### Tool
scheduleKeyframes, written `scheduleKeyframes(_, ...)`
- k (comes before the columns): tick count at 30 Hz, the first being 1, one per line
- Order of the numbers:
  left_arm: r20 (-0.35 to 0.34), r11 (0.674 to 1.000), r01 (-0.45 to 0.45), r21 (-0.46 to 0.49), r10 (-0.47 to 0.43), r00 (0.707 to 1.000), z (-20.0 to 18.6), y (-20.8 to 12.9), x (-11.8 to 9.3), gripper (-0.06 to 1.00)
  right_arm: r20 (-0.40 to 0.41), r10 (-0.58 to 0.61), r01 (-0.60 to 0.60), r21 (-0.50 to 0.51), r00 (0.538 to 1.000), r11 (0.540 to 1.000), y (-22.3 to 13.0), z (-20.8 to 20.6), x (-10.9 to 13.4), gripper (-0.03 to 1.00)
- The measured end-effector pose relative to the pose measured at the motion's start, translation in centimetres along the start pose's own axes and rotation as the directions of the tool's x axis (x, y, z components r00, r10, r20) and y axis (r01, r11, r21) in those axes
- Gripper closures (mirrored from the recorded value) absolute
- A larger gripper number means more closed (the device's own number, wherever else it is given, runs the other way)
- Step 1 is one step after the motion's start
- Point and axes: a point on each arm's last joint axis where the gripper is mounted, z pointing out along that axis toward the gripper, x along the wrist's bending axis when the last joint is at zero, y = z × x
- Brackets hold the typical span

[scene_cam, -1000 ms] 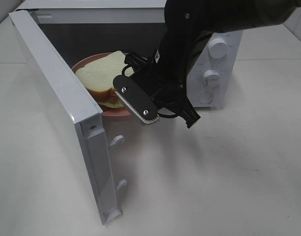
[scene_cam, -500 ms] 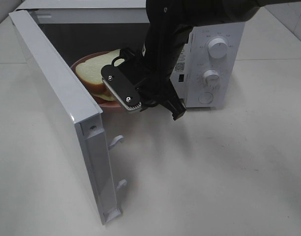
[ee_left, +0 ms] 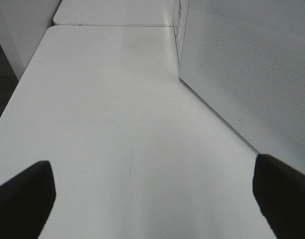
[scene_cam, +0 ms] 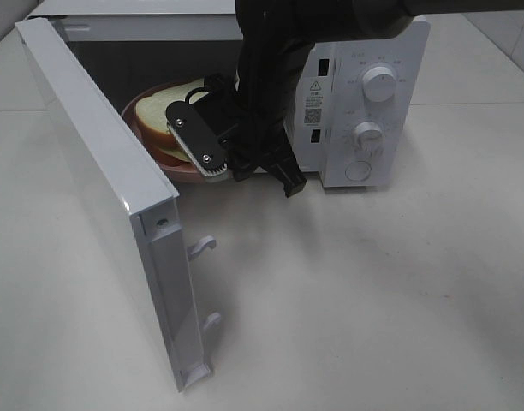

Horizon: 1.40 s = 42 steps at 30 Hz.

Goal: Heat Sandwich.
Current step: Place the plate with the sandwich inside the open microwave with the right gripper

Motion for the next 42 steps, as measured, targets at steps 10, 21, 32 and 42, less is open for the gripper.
scheduleKeyframes(10, 0.0, 1.0, 0.0, 0.0, 0.0, 1.0, 0.0, 0.0, 0.0, -0.05, 0.042, 0.073, -0.073, -0.001, 0.996, 0.997, 0.0, 1.0, -2.3, 0.93)
scheduleKeyframes(21, 0.0, 1.0, 0.0, 0.0, 0.0, 1.0, 0.0, 0.0, 0.0, -0.05, 0.057, 0.131, -0.132, 0.01, 0.99, 0.991, -0.7, 2.7, -3.7, 0.92)
scheduleKeyframes(32, 0.0, 1.0, 0.0, 0.0, 0.0, 1.0, 0.0, 0.0, 0.0, -0.05, 0.093, 0.141, -0.143, 0.012, 0.986, 0.99, -1.3, 3.7, -5.0, 0.92)
scheduleKeyframes(42, 0.0, 1.0, 0.0, 0.0, 0.0, 1.0, 0.0, 0.0, 0.0, -0.05, 0.112, 0.156, -0.16, 0.024, 0.981, 0.987, -1.7, 5.0, -5.8, 0.92)
